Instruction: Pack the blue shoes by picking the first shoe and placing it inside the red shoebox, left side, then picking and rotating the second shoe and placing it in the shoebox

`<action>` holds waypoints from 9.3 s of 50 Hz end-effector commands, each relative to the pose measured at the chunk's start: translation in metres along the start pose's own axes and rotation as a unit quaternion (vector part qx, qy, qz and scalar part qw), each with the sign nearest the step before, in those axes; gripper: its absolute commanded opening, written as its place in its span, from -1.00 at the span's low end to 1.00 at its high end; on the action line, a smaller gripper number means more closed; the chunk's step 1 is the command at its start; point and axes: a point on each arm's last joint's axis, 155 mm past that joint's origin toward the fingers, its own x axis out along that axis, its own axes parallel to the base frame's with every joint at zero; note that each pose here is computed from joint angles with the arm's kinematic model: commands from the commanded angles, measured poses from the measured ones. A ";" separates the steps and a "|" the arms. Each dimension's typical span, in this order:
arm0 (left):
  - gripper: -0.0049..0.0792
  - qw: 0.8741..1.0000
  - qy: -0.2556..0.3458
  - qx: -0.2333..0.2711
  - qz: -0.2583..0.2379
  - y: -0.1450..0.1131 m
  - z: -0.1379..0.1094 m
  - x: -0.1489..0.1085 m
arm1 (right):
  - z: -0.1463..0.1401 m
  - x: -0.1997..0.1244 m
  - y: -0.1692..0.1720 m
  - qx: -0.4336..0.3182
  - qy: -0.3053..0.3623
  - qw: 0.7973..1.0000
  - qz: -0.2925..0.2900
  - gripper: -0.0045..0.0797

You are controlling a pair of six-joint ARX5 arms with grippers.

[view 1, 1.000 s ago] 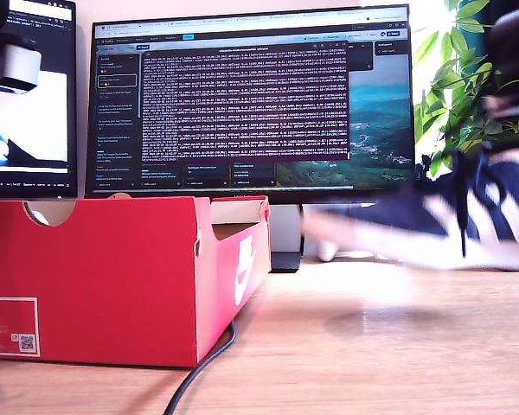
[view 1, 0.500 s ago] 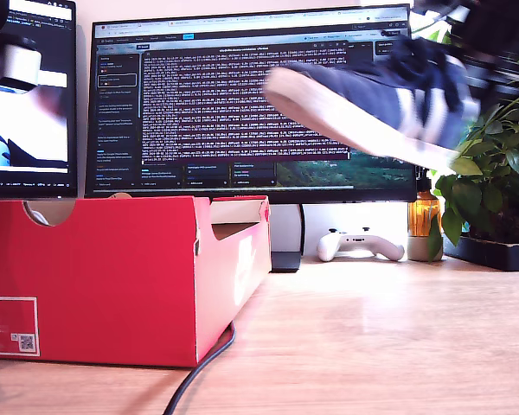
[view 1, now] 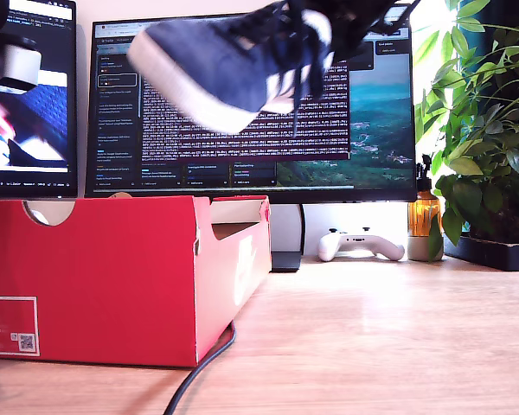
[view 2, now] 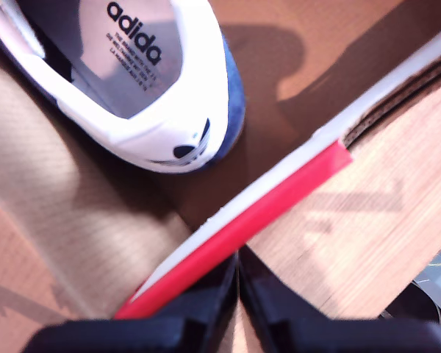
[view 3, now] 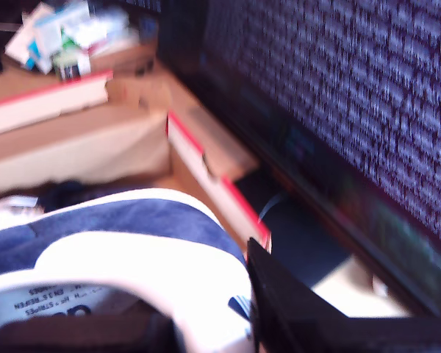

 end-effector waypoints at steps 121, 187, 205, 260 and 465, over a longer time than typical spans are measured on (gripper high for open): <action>-0.93 1.000 0.006 0.004 -0.003 -0.002 -0.004 0.006 | -0.079 0.150 0.058 -0.202 0.201 0.958 -0.023 0.00; -0.93 0.999 0.021 -0.038 -0.033 -0.015 -0.014 0.001 | -0.016 0.027 0.014 0.103 0.281 0.952 -0.064 -0.90; -0.93 0.994 -0.080 -0.071 0.006 -0.007 0.005 -0.041 | 0.002 -0.012 -0.019 0.140 0.254 0.951 -0.107 -0.90; -0.93 0.960 -0.243 -0.116 0.077 0.040 0.045 -0.095 | -0.018 -0.191 -0.094 0.195 0.191 0.923 -0.271 -0.90; -0.93 0.812 -0.479 -0.276 0.190 0.060 -0.027 -0.045 | -0.294 -0.201 -0.003 0.224 -0.056 0.922 -0.310 -0.90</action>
